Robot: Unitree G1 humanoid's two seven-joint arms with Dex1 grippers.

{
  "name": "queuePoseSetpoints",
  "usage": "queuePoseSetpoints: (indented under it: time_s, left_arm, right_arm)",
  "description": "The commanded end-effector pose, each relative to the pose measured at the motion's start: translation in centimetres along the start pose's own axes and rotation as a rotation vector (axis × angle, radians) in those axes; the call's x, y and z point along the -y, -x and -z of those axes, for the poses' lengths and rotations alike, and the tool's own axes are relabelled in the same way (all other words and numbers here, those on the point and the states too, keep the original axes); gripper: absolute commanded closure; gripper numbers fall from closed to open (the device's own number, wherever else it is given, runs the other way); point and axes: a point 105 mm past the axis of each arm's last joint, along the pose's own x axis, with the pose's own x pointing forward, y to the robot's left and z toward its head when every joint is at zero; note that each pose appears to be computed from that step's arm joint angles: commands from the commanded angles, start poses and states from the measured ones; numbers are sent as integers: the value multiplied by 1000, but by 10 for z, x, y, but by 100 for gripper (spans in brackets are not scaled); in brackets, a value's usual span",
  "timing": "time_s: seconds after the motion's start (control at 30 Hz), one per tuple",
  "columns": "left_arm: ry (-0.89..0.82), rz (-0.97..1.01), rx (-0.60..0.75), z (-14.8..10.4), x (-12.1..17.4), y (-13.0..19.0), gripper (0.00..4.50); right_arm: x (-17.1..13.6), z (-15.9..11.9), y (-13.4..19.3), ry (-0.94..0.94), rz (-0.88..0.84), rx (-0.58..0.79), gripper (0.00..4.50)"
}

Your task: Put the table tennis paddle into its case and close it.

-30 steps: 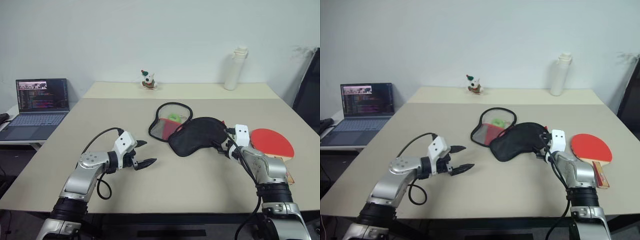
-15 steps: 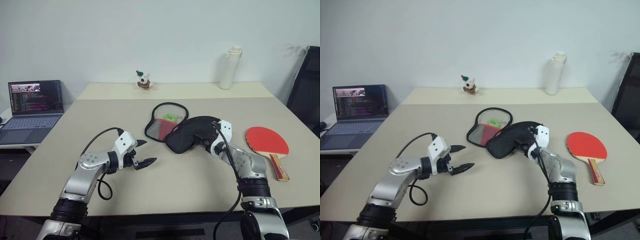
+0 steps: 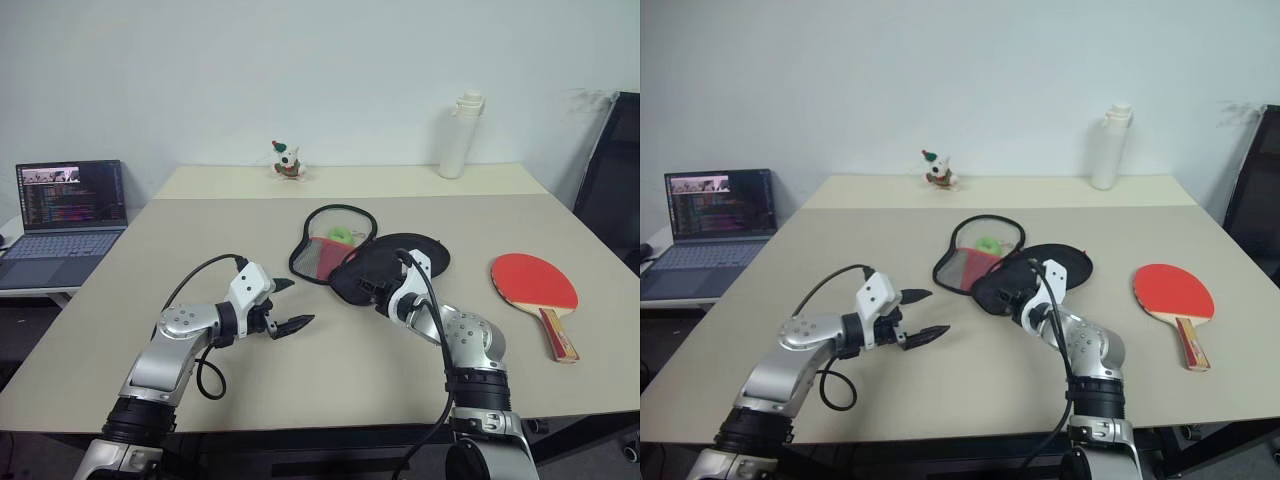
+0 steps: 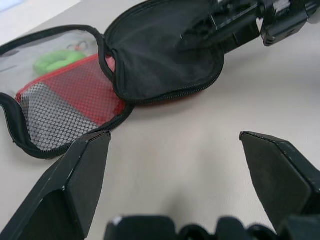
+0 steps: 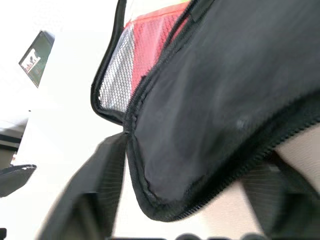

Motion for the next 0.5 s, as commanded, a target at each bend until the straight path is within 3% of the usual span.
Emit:
queuePoseSetpoints:
  time_s: [0.03, 0.2, 0.5]
  left_arm:
    - [-41, -10, 38, -12, -2, 0, 0]
    - [-41, -6, 39, -11, -1, -1, 0]
    - [-46, 4, 38, -10, 3, -3, 0]
  right_arm:
    - [-8, -9, 5, -7, -37, 38, 279]
    - [-3, -11, 8, -21, -27, 39, 446]
    - [-1, 4, 26, -6, -70, -51, 446]
